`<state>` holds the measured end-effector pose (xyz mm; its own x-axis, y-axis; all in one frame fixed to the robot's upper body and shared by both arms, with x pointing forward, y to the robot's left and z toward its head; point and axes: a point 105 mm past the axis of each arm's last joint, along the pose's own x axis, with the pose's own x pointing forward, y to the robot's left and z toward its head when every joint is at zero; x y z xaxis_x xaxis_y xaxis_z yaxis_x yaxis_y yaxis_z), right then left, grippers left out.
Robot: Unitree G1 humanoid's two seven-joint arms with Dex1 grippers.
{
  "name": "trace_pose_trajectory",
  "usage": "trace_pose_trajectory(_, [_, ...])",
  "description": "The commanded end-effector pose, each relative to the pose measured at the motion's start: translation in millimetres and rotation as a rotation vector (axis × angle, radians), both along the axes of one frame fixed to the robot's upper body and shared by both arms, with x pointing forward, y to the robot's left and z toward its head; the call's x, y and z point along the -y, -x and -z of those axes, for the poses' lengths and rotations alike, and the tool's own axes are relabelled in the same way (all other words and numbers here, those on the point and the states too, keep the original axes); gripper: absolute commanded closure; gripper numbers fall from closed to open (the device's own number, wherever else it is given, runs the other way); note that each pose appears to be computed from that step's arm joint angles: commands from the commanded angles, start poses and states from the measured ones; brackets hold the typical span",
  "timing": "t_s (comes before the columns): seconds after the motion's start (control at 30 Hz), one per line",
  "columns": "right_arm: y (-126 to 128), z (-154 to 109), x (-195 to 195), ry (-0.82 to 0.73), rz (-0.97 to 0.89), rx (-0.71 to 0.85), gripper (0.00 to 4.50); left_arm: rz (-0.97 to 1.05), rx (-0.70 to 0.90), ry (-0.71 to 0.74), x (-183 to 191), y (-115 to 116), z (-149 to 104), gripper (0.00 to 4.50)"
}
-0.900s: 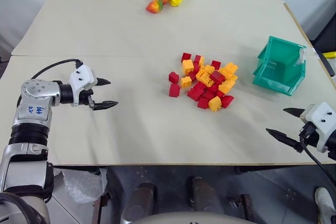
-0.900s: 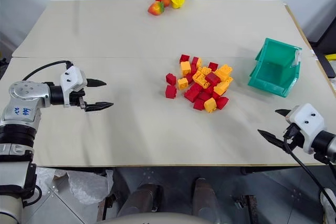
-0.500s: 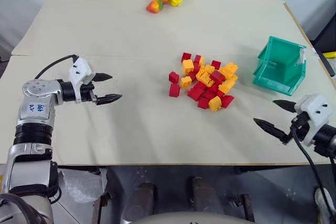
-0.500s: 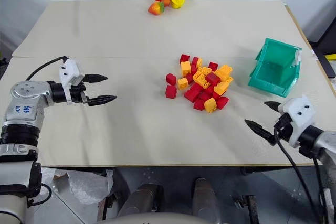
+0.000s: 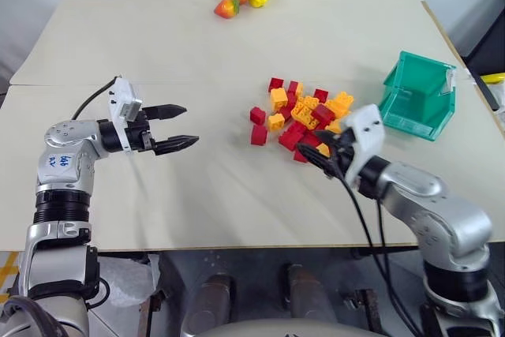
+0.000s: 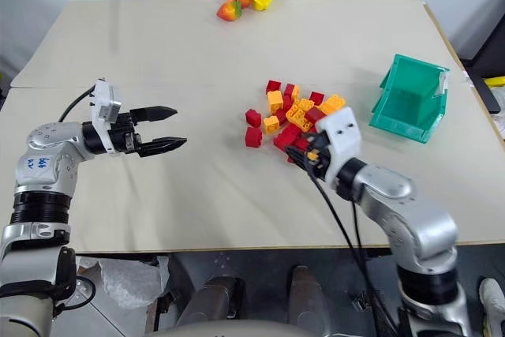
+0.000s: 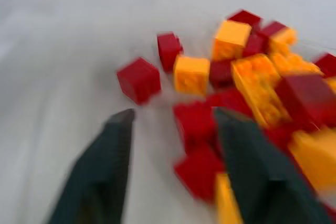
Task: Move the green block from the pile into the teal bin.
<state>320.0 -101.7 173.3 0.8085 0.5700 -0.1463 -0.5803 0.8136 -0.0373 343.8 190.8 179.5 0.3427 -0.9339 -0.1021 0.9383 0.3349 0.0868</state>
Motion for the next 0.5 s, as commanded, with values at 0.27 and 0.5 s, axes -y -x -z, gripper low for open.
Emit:
trace_pose_trajectory(0.27, [-54, 7, -64, 0.062, 0.103, -0.065, 4.47, 0.234, -0.002, -0.019, 2, 14, -3, 0.00])
trace_pose_trajectory(0.5, [-89, 3, -59, 0.086, 0.307, -0.074, 4.47, 0.186, 0.030, -0.013, 7, 8, -3, 0.00])
